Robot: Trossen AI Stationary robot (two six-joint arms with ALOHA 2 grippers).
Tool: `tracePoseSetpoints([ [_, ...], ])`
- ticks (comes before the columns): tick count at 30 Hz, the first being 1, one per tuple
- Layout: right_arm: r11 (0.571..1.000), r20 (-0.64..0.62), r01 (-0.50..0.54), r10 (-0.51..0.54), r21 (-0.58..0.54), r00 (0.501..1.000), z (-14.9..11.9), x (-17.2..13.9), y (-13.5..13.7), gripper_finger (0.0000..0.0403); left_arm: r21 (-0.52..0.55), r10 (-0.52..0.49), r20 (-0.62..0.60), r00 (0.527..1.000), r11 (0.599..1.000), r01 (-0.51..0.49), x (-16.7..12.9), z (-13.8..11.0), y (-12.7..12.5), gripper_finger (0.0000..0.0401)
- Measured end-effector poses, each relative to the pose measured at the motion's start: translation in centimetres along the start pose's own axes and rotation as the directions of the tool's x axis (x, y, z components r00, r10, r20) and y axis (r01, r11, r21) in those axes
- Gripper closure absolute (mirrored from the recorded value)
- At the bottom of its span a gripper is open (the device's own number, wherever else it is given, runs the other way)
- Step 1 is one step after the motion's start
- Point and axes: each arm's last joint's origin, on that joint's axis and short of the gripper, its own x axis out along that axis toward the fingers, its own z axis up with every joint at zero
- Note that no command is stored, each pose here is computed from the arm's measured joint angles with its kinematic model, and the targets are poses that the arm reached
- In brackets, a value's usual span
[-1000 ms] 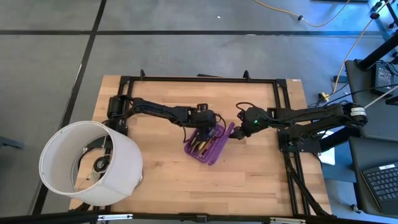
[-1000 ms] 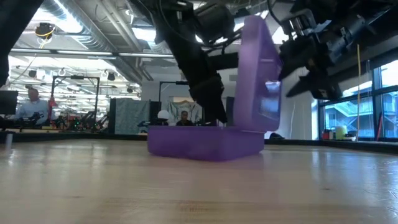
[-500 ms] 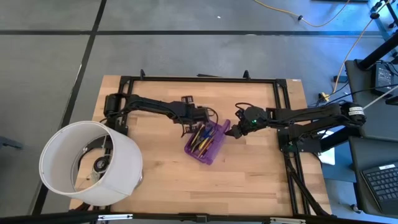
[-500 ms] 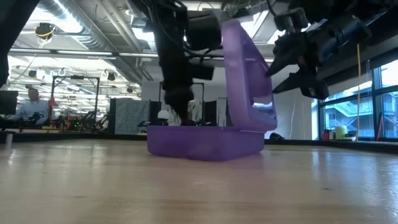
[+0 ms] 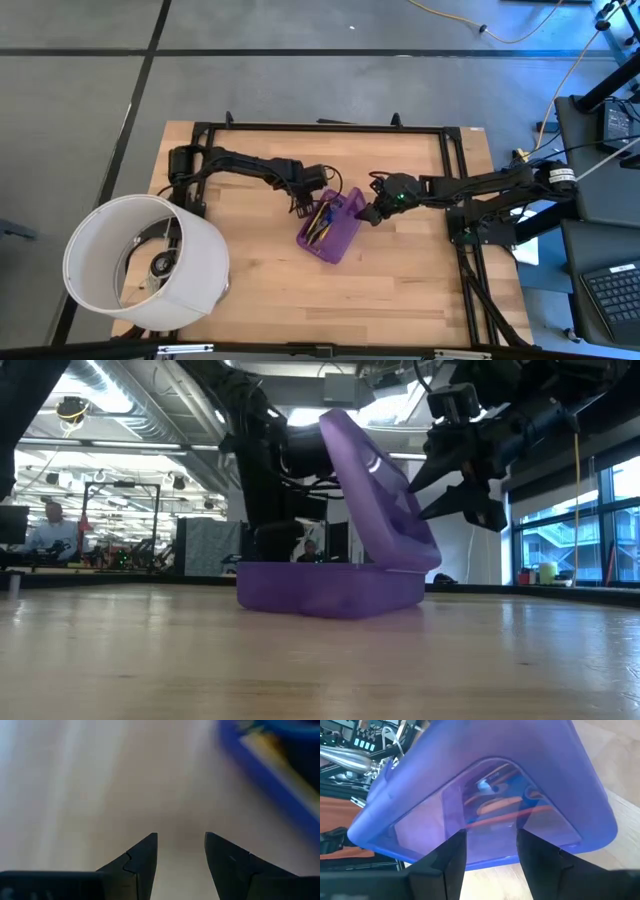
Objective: Pick & place school supplies into a supply box
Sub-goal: Close the supply box
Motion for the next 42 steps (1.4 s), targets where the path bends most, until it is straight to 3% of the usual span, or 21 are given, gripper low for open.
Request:
tracePoseSetpoints([
  [4, 1.0, -0.003, 0.005, -0.005, -0.02, 1.0, 0.0, 0.1, -0.1, 0.0227, -0.064, -0.134, 0.032, 0.99, 0.989, 0.136, 0.6, -0.4, -0.9, 0.0244],
  [11, 0.999, -0.007, 0.009, -0.009, -0.047, 1.0, -0.1, 0.1, -0.1, 0.0227, -0.18, -0.173, 0.058, 0.983, 0.967, 0.181, -0.1, -0.6, -4.2, 0.0244],
  [21, 0.995, -0.066, 0.047, -0.053, -0.089, 0.996, -0.5, 0.1, -0.6, 0.0227, -0.188, -0.28, 0.204, 0.938, 0.929, 0.319, -1.4, -0.2, -9.3, 0.0244],
  [29, 0.99, -0.075, 0.05, -0.06, -0.134, 0.995, -0.6, 0.2, -0.7, 0.0227, -0.206, -0.261, 0.209, 0.942, 0.93, 0.304, -1.4, -0.2, -9.4, 0.0244],
  [35, 0.98, -0.07, 0.018, -0.033, -0.199, 0.997, -0.8, 1.4, -0.6, 0.0227, -0.172, -0.327, 0.258, 0.909, 0.91, 0.376, -1.7, 0.3, -9.8, 0.0244],
  [38, 0.944, -0.11, -0.043, 0.007, -0.327, 0.994, -1.6, 2.2, -0.1, 0.0227, -0.165, -0.334, 0.252, 0.908, 0.91, 0.38, -1.7, 0.3, -9.8, 0.0244],
  [40, 0.872, -0.118, -0.075, 0.02, -0.485, 0.993, -2.3, 2.5, 0.3, 0.0227, -0.164, -0.33, 0.238, 0.914, 0.913, 0.372, -1.6, 0.2, -9.6, 0.0244],
  [42, 0.782, -0.077, -0.044, -0.005, -0.622, 0.997, -2.7, 2.6, 0.9, 0.0227, -0.172, -0.32, 0.223, 0.921, 0.917, 0.361, -1.4, 0.1, -9.3, 0.0244],
])
